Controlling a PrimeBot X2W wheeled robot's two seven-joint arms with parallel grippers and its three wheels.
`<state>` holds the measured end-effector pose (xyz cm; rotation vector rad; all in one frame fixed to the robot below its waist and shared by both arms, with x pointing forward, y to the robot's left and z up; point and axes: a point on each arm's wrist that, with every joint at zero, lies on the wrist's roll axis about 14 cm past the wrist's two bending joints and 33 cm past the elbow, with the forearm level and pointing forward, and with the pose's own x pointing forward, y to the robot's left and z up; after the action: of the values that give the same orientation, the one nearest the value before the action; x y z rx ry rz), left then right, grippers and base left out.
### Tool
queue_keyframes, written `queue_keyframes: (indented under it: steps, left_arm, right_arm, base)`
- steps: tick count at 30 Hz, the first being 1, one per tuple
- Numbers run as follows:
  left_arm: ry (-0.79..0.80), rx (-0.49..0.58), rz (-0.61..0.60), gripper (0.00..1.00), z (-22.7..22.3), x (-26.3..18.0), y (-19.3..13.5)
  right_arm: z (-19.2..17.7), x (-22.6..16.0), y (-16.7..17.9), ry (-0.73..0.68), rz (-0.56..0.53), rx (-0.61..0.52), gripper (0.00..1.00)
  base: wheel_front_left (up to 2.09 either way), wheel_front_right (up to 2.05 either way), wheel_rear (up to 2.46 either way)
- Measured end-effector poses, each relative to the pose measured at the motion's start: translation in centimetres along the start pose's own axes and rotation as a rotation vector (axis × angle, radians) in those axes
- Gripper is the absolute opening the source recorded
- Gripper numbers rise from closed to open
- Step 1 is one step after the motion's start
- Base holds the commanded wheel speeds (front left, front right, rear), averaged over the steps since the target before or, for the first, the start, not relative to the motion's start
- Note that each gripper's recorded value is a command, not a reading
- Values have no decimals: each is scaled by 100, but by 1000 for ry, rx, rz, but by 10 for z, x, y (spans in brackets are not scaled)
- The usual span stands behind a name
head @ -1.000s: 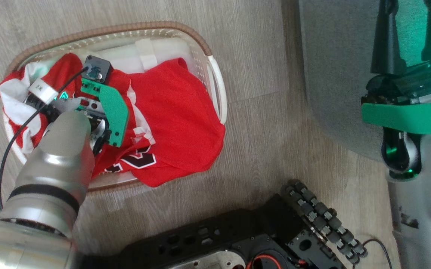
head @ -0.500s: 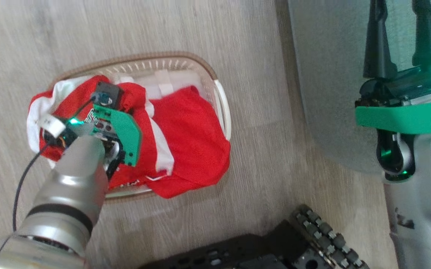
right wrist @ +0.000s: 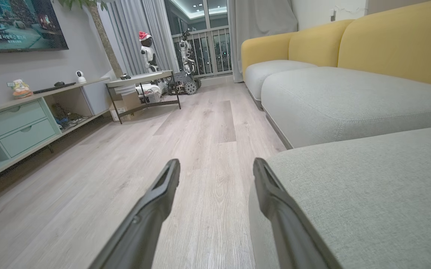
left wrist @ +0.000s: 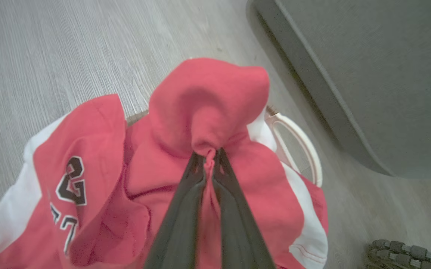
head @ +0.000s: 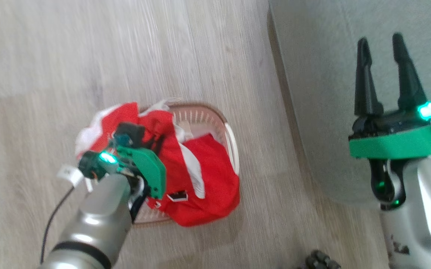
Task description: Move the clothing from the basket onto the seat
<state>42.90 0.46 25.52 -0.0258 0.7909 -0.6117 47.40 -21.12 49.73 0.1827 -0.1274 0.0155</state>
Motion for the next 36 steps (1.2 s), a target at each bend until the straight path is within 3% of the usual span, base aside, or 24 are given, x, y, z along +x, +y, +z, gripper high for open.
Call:
queue_keyframes:
  steps: [14, 22, 36]
  left_arm:
    - [-408, 19, 1, 0, 107, -88, -23]
    - [-657, 98, -20, 0, 181, -145, -44]
    - [-841, 189, -70, 0, 246, -220, -85]
  right_arm:
    - [49, -46, 25, -72, 60, 37, 100]
    - [57, -63, 42, -84, 104, 63, 100]
    - [60, -81, 55, -81, 139, 78, 100]
  base:
    - [0, 0, 0]
    - [0, 0, 0]
    - [0, 0, 0]
